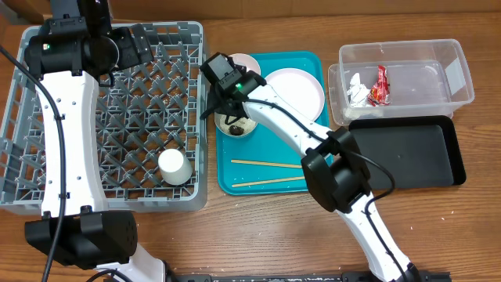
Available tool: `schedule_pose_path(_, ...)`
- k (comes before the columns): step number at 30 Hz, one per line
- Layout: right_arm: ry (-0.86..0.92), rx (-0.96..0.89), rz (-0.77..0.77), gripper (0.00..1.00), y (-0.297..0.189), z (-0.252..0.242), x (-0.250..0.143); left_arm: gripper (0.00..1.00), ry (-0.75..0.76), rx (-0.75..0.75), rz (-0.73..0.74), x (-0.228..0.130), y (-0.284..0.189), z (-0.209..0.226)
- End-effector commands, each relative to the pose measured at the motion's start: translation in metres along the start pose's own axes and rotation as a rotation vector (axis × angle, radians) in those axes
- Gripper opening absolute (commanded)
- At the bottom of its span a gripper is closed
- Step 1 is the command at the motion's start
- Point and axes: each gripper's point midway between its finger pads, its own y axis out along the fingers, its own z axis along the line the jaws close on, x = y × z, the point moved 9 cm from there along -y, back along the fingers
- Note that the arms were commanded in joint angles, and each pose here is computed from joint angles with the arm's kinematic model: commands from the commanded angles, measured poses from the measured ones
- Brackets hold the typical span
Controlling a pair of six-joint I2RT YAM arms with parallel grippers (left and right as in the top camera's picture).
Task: Sort waste into correct bins and load items into the dishwasher
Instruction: 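Grasp the rice bowl with the right gripper and lift it, then carry the rice bowl right over the black tray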
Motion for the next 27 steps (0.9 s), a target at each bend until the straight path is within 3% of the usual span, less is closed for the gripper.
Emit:
schedule_pose_path(1, 0.006, -0.025, 0.005, 0.42, 0.005, -0.002, -0.001, 1.0, -0.015, 0.008, 0.007, 0.0, 0.004, 0.002)
schedule_pose_path(4, 0.004, -0.078, 0.052, 0.38, 0.006, -0.011, -0.008, 1.0, -0.015, 0.008, 0.007, 0.0, 0.004, 0.002)
schedule_pose_path(9, -0.002, -0.124, 0.136, 0.2, -0.003, -0.018, -0.018, 1.0, -0.015, 0.008, 0.007, 0.0, 0.004, 0.002)
schedule_pose_path(16, -0.054, -0.183, 0.217, 0.13, -0.035, -0.027, -0.026, 1.0, -0.015, 0.008, 0.007, 0.0, 0.004, 0.002)
schedule_pose_path(17, -0.056, -0.197, 0.232, 0.06, -0.039, -0.028, -0.028, 1.0, -0.015, 0.008, 0.007, 0.0, 0.004, 0.002)
schedule_pose_path(18, -0.057, -0.211, 0.246, 0.04, -0.043, -0.03, -0.03, 1.0, -0.015, 0.008, 0.007, 0.0, 0.004, 0.002)
schedule_pose_path(27, -0.159, -0.254, 0.345, 0.04, -0.085, -0.037, -0.042, 1.0, -0.015, 0.008, 0.007, 0.0, 0.004, 0.002)
